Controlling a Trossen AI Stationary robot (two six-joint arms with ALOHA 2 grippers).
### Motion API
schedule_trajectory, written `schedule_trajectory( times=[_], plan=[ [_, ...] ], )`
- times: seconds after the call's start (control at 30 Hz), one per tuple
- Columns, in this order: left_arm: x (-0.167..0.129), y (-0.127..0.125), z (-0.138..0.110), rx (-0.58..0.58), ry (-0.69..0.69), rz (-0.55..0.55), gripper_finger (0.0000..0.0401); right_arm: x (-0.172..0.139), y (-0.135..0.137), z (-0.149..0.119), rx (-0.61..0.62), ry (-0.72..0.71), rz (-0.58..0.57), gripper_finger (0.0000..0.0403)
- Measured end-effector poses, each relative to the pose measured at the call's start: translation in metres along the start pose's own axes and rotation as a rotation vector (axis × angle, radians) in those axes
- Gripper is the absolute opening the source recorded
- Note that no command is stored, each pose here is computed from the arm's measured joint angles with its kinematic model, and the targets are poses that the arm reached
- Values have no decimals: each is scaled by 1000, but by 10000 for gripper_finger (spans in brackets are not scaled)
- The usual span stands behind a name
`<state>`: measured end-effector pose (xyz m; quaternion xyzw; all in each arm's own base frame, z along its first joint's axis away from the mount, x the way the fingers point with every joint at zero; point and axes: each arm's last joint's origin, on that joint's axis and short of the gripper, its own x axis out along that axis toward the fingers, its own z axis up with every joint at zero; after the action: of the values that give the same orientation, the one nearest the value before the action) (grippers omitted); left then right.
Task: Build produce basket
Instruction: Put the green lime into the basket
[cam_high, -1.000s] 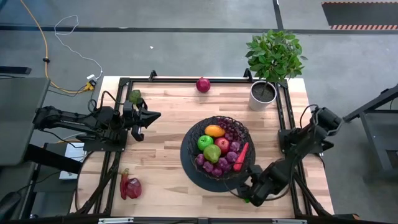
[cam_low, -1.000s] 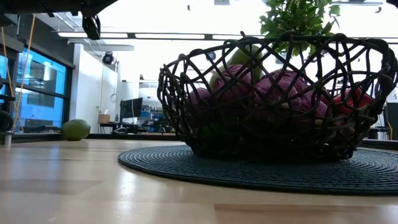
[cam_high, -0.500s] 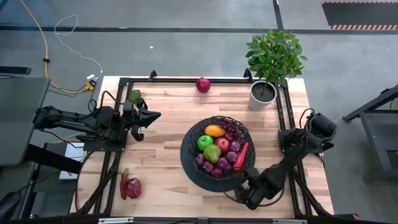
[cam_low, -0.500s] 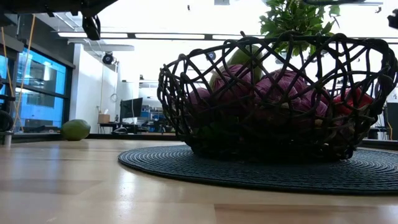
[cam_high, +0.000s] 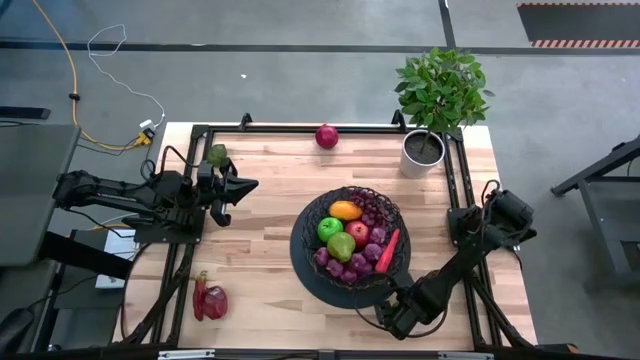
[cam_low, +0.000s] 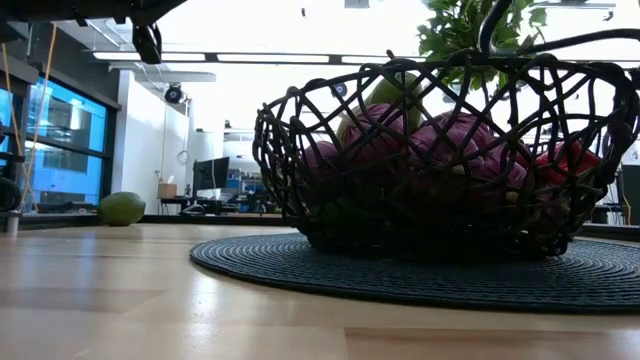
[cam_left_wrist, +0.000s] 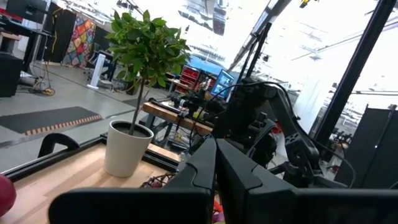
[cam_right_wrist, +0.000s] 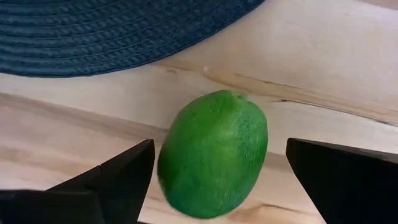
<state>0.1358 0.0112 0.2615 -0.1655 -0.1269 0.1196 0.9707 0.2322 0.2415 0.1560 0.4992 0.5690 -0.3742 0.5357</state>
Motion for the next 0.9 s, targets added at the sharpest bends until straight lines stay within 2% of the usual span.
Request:
schedule_trajectory(
  times=[0.33,0.67,0.83,0.9],
  plan=[
    [0,0,0,-23,0,-1,0,10,0,0,1,-4,-34,338],
    [0,0,0,-27,1,-1,0,10,-2,2,-6,-20,-59,254],
    [0,0,0,-27,1,0,0,10,-2,2,-49,-19,-59,218],
    [0,0,0,-33,1,0,0,9,-3,1,-106,-4,-65,206]
  ],
)
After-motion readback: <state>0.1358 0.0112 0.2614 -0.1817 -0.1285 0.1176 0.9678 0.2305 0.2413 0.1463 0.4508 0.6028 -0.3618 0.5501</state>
